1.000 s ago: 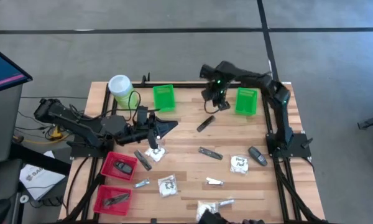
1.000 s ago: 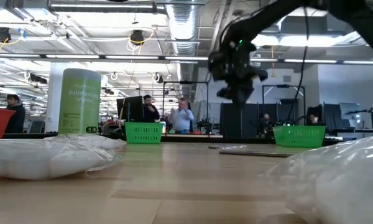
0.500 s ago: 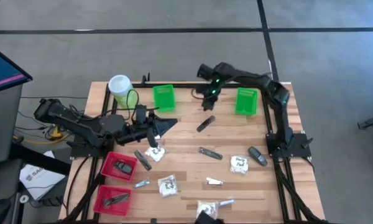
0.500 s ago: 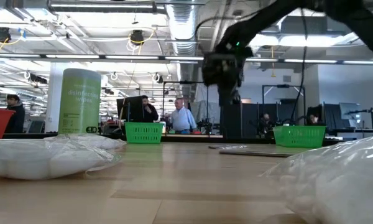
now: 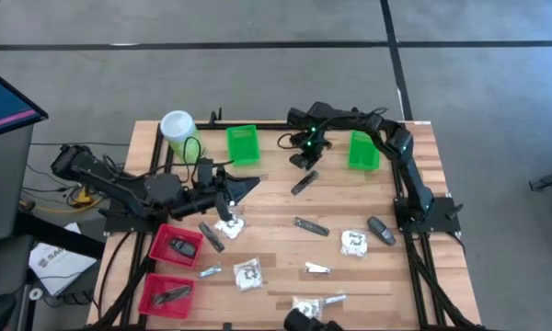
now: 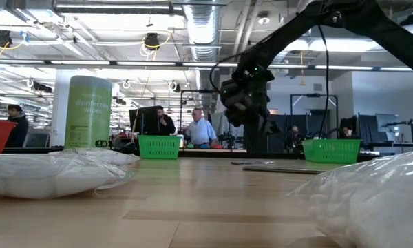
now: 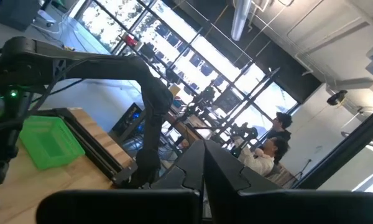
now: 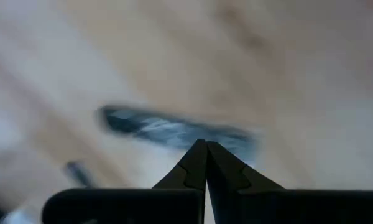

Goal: Pick & Place Travel size toiletries
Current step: Move the black comb to the center of the table

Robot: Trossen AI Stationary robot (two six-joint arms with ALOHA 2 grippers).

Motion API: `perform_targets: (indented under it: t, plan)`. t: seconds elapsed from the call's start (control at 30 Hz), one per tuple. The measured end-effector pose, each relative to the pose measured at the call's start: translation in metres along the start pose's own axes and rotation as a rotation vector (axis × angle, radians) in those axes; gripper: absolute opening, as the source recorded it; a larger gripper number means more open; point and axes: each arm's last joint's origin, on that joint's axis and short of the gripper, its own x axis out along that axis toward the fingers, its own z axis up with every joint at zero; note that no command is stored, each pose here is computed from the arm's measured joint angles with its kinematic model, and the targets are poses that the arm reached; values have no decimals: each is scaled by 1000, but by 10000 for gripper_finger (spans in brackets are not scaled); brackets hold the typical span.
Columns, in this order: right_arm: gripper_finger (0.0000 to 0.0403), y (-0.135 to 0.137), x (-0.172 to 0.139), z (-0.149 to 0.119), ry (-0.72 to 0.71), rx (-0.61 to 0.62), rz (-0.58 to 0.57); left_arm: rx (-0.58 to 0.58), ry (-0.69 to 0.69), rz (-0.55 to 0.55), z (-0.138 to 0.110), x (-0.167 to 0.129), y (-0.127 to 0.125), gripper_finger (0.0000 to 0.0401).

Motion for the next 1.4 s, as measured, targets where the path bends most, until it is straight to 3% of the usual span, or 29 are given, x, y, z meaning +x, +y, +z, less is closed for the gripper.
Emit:
perform_targets:
  t: [0.13, 0.27, 0.8, 1.03, 1.4]
  plan:
    - [0, -10, -1, -2, 22, 30, -73, 0, -5, 8, 0, 0, 0, 0]
    - [0, -10, 1, -4, 44, -76, -157, 0, -8, 11, 0, 0, 0, 0]
    - [0, 32, 18, -8, 34, -275, -189, -2, -13, 14, 0, 0, 0, 0]
    - [0, 38, 46, -17, 113, -289, -203, -8, -20, 12, 1, 0, 0, 0]
    - [0, 53, 56, -26, 145, -297, -237, -12, -21, 6, 1, -1, -1, 0]
